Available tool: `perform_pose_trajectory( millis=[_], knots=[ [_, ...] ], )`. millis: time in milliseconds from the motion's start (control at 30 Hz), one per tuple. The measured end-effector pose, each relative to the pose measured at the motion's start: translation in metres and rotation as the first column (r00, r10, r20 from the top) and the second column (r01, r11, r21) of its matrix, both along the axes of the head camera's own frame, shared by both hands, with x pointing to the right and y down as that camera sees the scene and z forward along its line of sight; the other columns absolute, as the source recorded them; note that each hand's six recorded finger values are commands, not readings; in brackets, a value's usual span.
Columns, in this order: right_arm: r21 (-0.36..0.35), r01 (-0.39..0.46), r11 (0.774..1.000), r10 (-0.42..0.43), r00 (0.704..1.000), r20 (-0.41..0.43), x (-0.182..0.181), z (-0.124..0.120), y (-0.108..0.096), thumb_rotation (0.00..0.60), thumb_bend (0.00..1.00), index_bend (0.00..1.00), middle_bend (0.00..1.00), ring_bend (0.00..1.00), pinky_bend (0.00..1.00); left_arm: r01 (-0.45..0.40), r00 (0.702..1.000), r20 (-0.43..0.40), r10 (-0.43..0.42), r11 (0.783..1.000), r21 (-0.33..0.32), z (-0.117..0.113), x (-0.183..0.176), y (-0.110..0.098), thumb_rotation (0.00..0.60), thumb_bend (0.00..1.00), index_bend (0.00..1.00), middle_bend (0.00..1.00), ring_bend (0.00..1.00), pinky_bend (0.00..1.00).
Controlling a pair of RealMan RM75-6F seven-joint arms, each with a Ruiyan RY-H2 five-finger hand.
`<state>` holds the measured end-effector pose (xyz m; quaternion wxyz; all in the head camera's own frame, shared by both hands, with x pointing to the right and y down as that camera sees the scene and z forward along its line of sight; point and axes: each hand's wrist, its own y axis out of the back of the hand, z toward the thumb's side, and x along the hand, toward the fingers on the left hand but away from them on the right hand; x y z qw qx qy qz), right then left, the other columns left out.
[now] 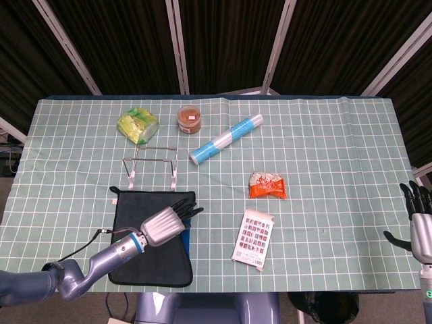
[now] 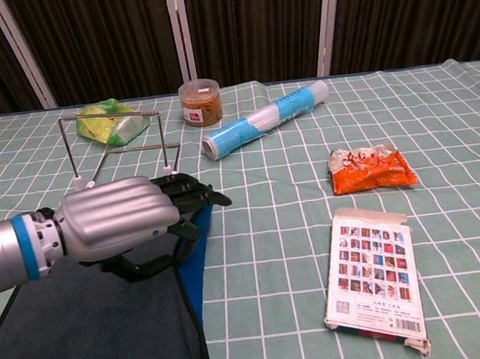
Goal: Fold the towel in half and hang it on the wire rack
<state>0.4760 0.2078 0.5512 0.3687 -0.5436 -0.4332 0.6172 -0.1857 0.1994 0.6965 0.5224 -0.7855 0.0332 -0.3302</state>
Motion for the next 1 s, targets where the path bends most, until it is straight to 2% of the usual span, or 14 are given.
perform_pose_trajectory(
  millis=[533, 1000],
  knots=[
    [-0.011, 0.02, 1.0, -0.02, 1.0, 0.007, -0.008, 0.002, 0.002, 0.6, 0.0, 0.0, 0.0, 0.0, 0.0, 0.052, 0.998, 0.034, -0.053, 0.999, 0.013, -0.01, -0.078, 0.006, 0.6, 0.57, 0.75, 0.0, 0.0, 0.0],
    [-0.017, 0.026, 1.0, -0.026, 1.0, -0.005, -0.01, 0.005, 0.003, 0.6, 0.0, 0.0, 0.0, 0.0, 0.0, 0.02, 0.992, 0.124, -0.023, 0.999, 0.029, -0.005, -0.125, 0.01, 0.6, 0.57, 0.75, 0.0, 0.0, 0.0]
  ],
)
